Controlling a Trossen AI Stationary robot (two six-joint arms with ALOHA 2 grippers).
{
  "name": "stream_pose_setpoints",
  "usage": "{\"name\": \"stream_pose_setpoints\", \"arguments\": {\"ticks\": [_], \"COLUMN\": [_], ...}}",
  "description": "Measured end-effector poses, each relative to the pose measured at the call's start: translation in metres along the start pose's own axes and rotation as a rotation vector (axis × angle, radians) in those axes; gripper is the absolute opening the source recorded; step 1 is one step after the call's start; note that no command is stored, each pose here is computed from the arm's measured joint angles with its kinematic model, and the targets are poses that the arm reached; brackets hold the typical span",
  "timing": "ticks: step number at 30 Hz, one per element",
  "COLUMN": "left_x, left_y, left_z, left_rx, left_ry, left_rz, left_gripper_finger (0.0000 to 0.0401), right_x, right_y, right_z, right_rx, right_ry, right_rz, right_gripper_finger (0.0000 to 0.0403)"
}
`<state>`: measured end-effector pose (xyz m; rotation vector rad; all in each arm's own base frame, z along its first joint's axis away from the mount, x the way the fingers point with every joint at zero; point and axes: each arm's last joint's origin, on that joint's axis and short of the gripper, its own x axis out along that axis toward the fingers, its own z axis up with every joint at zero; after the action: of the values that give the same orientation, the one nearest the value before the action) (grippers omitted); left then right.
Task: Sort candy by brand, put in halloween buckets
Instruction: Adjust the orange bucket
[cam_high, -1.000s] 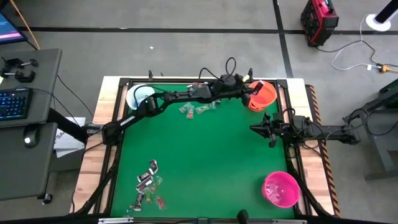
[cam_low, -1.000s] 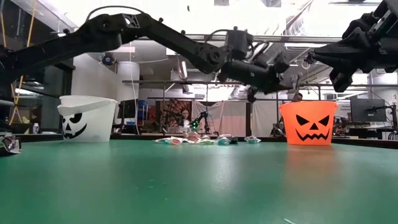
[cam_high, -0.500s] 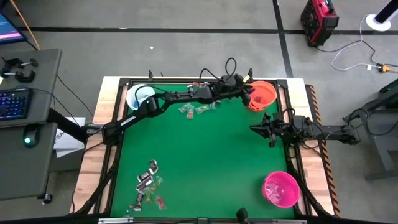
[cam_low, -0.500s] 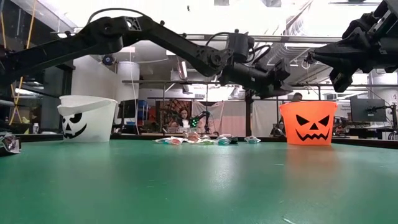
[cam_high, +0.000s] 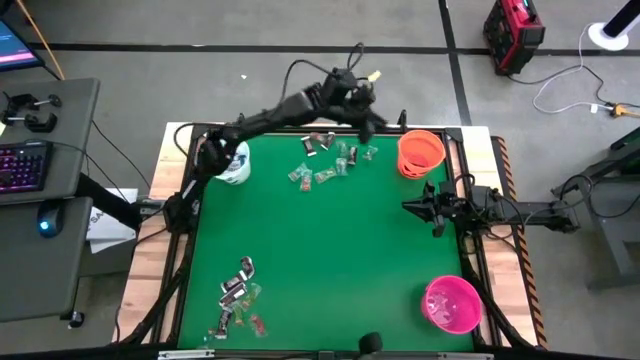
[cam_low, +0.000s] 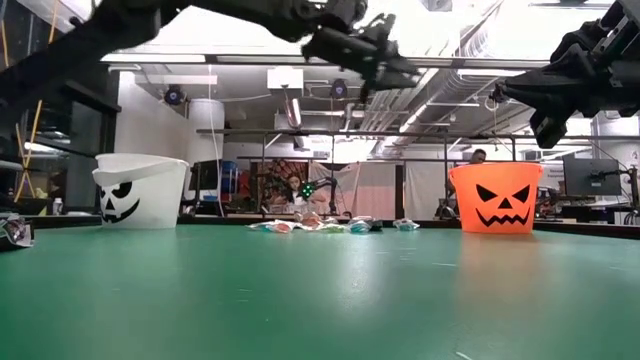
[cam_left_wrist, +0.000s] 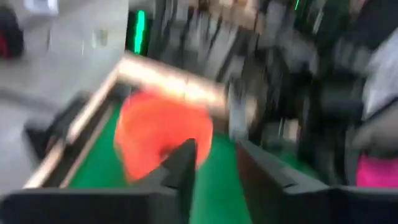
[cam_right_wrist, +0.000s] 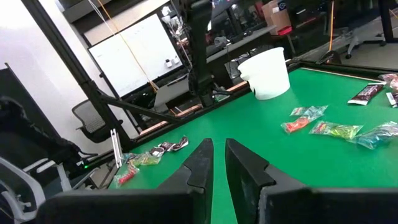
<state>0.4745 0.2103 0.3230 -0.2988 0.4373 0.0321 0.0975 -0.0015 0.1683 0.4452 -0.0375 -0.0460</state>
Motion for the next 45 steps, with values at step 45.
{"name": "stream_pose_setpoints", "arguments": {"ticks": [45], "left_x": [-0.266], "left_y": [-0.1], "left_z": [-0.119], "left_rx": [-0.004], "left_ry": [-0.497], "left_rz": [0.254], "left_gripper_finger": [0.0], "right_x": [0.085], "right_y": [-0.079], "right_z": [0.134], "right_rx": [0.491], "right_ry": [0.506], "right_rz": [-1.154], "right_gripper_finger": [0.0]}}
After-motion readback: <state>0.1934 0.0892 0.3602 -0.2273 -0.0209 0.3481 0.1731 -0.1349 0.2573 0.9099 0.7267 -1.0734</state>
